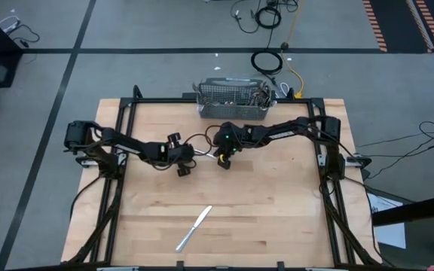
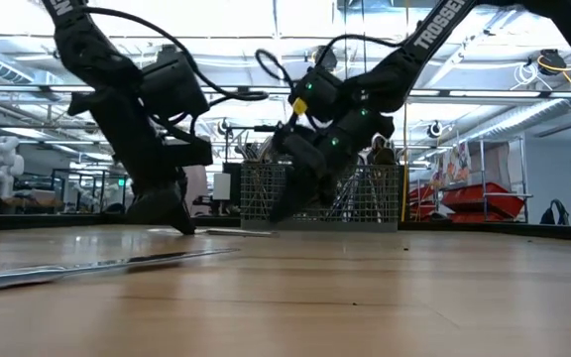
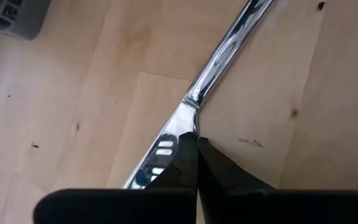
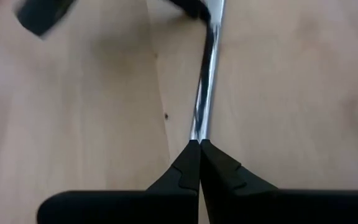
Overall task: Sort silverware
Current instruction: Put the silver table knife into the silverware organizer
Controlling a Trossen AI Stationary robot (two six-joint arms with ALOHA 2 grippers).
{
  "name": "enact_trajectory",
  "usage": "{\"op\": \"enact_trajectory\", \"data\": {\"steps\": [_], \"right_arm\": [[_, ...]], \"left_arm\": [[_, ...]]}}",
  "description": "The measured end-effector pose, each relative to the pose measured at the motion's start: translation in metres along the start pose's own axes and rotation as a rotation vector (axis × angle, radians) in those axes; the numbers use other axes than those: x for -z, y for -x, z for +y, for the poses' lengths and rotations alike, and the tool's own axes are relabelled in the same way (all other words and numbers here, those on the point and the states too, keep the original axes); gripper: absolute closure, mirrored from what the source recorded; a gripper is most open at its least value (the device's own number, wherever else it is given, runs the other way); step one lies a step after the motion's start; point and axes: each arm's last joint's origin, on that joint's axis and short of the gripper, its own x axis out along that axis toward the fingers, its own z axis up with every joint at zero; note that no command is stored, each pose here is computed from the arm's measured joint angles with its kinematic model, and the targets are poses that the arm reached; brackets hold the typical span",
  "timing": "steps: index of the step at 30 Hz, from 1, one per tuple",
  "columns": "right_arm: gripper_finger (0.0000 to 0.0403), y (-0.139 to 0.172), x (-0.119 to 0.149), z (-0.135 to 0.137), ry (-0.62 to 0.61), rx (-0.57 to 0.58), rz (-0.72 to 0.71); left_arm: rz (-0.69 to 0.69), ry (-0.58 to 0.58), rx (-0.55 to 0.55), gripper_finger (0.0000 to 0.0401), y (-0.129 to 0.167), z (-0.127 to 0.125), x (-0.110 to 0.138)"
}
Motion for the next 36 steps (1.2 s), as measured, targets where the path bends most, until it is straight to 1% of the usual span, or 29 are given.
{"op": "enact_trajectory", "data": {"steps": [4,8,9,12,16,17,20,23,25,27,29,31,32,34,36], "right_arm": [[0.0403,0.009,-0.007,0.003,0.009,-0.003,-0.024],[0.0403,0.012,-0.008,0.004,0.012,-0.003,-0.019],[0.0403,0.012,-0.008,0.004,0.016,-0.005,-0.024],[0.0403,0.012,-0.010,0.007,0.046,-0.012,-0.041],[0.0403,0.004,-0.009,0.007,0.054,-0.019,-0.067],[0.0403,0.002,-0.010,0.006,0.052,-0.018,-0.080],[0.0403,-0.003,-0.011,0.006,0.064,0.025,-0.121],[0.0396,-0.003,-0.016,0.006,0.092,0.076,-0.182],[0.0377,-0.002,-0.019,0.006,0.116,0.091,-0.209],[0.0347,-0.001,-0.023,0.007,0.152,0.093,-0.220],[0.0308,-0.005,-0.028,0.012,0.193,0.089,-0.248],[0.0265,-0.013,-0.024,0.018,0.223,0.080,-0.232],[0.0245,-0.017,-0.026,0.021,0.229,0.081,-0.242],[0.0208,-0.028,-0.022,0.025,0.210,0.095,-0.218],[0.0181,-0.038,-0.023,0.028,0.175,0.139,-0.221]], "left_arm": [[0.016,-0.005,-0.014,0.0400,0.004,0.002,-0.010],[0.085,-0.047,-0.124,0.0400,0.011,0.009,-0.016],[0.093,-0.053,-0.126,0.0400,0.015,0.011,-0.019],[0.011,0.008,-0.100,0.0400,0.032,0.019,-0.035],[-0.063,0.051,-0.104,0.0401,0.052,0.032,-0.040],[-0.082,0.072,-0.109,0.0401,0.057,0.037,-0.040],[-0.070,0.105,-0.093,0.0398,0.060,0.049,-0.032],[-0.080,0.141,-0.054,0.0382,0.063,0.055,-0.027],[-0.087,0.154,-0.022,0.0366,0.065,0.058,-0.025],[-0.089,0.166,-0.022,0.0350,0.065,0.061,-0.025],[-0.088,0.171,-0.028,0.0332,0.064,0.065,-0.025],[-0.078,0.162,-0.032,0.0315,0.063,0.068,-0.024],[-0.074,0.160,-0.034,0.0307,0.061,0.070,-0.024],[-0.058,0.150,-0.021,0.0292,0.060,0.072,-0.022],[-0.045,0.154,-0.007,0.0281,0.059,0.074,-0.020]]}}
